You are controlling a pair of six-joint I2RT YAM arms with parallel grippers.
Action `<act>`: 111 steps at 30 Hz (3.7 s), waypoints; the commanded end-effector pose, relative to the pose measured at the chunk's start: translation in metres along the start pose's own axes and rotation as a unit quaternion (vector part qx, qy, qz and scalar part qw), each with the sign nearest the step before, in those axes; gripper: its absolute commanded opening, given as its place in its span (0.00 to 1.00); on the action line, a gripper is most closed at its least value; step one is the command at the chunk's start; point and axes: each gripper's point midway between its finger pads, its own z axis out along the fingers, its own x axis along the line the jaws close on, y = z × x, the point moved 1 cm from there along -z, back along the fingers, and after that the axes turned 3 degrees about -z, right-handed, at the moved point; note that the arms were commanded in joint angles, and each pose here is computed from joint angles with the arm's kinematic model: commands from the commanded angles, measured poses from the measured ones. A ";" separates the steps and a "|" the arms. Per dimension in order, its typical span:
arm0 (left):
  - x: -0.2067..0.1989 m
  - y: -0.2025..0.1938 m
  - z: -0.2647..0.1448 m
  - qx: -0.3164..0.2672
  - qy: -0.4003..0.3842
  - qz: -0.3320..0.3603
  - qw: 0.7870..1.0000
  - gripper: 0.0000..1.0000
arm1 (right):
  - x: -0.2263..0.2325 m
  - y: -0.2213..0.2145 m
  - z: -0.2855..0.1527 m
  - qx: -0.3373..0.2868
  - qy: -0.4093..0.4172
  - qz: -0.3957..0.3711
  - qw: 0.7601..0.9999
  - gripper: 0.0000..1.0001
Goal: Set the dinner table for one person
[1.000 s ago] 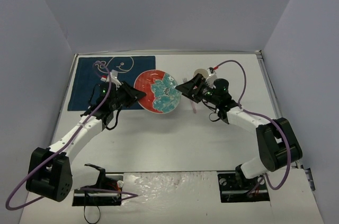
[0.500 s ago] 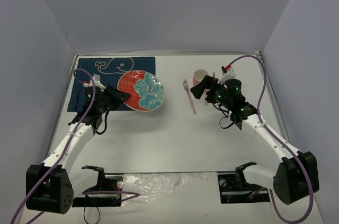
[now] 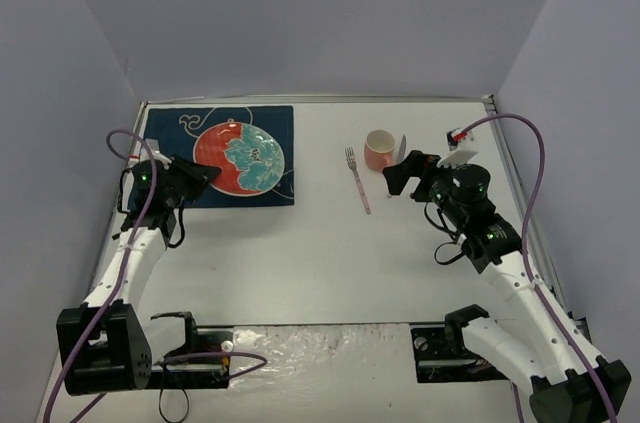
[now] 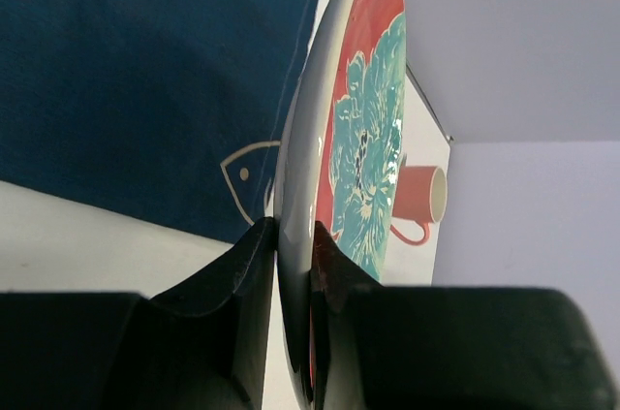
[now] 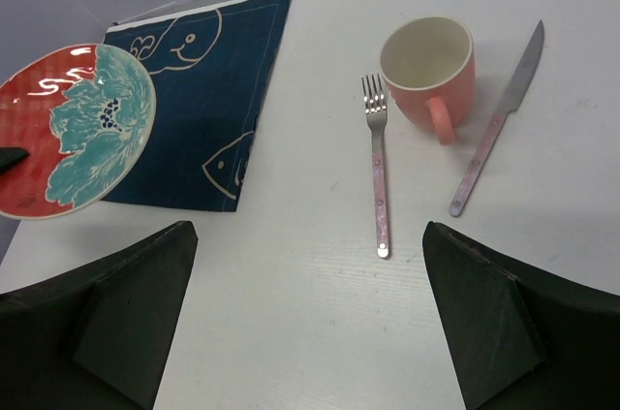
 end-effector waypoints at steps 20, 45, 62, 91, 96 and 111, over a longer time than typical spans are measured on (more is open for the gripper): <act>-0.076 0.151 0.038 -0.144 -0.184 0.012 0.972 0.00 | 0.011 0.026 -0.015 -0.051 0.034 -0.060 0.996 1.00; 0.003 0.154 0.111 -0.111 -0.132 0.015 0.985 0.00 | 0.007 -0.001 -0.005 -0.021 0.053 -0.086 0.995 1.00; 0.028 0.149 0.131 -0.092 -0.128 0.007 0.988 0.00 | 0.008 -0.005 -0.002 -0.014 0.061 -0.090 0.994 1.00; 0.090 0.138 0.144 -0.046 -0.009 -0.019 0.999 0.29 | 0.008 -0.009 -0.006 -0.014 0.064 -0.091 0.994 1.00; 0.096 0.135 0.143 -0.038 0.011 -0.021 0.999 0.39 | 0.009 -0.009 -0.006 -0.014 0.067 -0.091 0.994 1.00; 0.107 0.149 0.116 -0.037 0.147 0.027 0.988 0.82 | 0.009 -0.007 -0.009 -0.021 0.065 -0.090 0.994 1.00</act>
